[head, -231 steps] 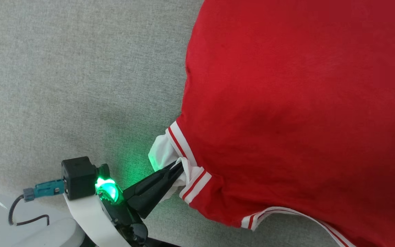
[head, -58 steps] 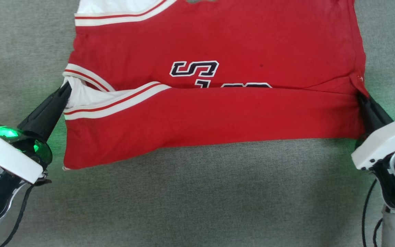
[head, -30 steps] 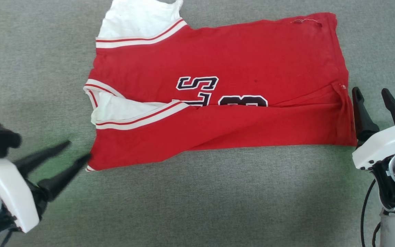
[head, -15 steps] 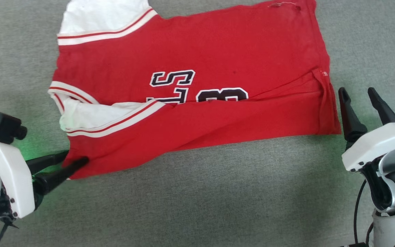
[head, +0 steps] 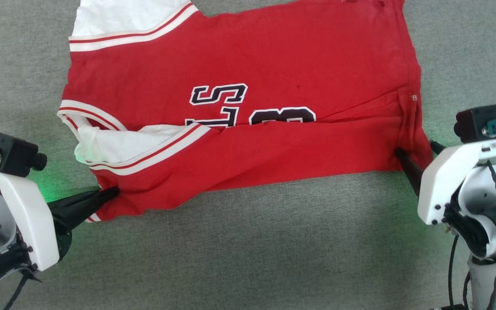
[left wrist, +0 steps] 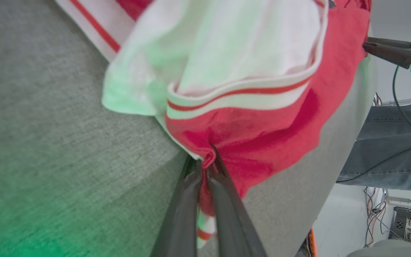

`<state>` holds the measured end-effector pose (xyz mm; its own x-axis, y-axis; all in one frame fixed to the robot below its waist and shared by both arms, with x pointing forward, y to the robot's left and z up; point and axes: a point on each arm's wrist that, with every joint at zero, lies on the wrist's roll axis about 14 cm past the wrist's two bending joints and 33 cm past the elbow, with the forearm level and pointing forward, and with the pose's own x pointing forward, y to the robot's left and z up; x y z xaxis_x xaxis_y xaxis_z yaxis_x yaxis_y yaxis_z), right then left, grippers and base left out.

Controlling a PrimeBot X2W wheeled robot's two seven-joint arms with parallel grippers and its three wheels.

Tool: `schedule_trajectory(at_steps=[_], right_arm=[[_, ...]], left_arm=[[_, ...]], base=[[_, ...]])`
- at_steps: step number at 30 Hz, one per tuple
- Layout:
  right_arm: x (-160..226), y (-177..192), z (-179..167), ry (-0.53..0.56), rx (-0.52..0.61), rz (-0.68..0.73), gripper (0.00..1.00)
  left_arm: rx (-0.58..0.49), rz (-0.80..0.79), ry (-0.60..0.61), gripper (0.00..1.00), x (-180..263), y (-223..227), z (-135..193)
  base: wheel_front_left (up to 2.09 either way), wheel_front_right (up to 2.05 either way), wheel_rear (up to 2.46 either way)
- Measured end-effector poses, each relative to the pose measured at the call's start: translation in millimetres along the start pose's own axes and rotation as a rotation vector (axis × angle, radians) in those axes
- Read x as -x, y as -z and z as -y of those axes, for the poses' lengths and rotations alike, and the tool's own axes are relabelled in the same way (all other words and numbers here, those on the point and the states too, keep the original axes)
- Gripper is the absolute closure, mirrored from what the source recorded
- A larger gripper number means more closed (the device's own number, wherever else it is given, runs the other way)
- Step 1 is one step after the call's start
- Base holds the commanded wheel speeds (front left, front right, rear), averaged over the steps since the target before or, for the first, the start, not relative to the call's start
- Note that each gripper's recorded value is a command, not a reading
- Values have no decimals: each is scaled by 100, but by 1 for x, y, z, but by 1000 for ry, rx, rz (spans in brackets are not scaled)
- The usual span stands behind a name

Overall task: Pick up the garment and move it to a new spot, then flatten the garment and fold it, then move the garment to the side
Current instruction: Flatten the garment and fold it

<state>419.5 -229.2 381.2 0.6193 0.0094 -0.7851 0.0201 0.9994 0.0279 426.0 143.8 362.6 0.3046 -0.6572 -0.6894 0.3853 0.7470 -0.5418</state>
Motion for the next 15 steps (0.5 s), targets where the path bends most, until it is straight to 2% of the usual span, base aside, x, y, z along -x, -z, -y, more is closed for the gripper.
schedule_trajectory(at_steps=[2, 3, 9, 15], right_arm=[[-4, 4, -4, -14, -1, -48, 63], [-6, 5, -5, -17, 4, -61, 99], [-6, -1, -8, -38, -8, -38, 100], [9, 2, -7, -52, 12, -21, 100]], left_arm=[[2, 11, 0, 100, 0, 0, 0], [4, 15, 0, 100, 0, 0, 0], [11, 64, 21, 100, 2, 1, 14], [30, 102, 21, 100, 22, 17, 25]], base=[[0, 0, 0], [0, 0, 0], [0, 0, 0], [0, 0, 0]])
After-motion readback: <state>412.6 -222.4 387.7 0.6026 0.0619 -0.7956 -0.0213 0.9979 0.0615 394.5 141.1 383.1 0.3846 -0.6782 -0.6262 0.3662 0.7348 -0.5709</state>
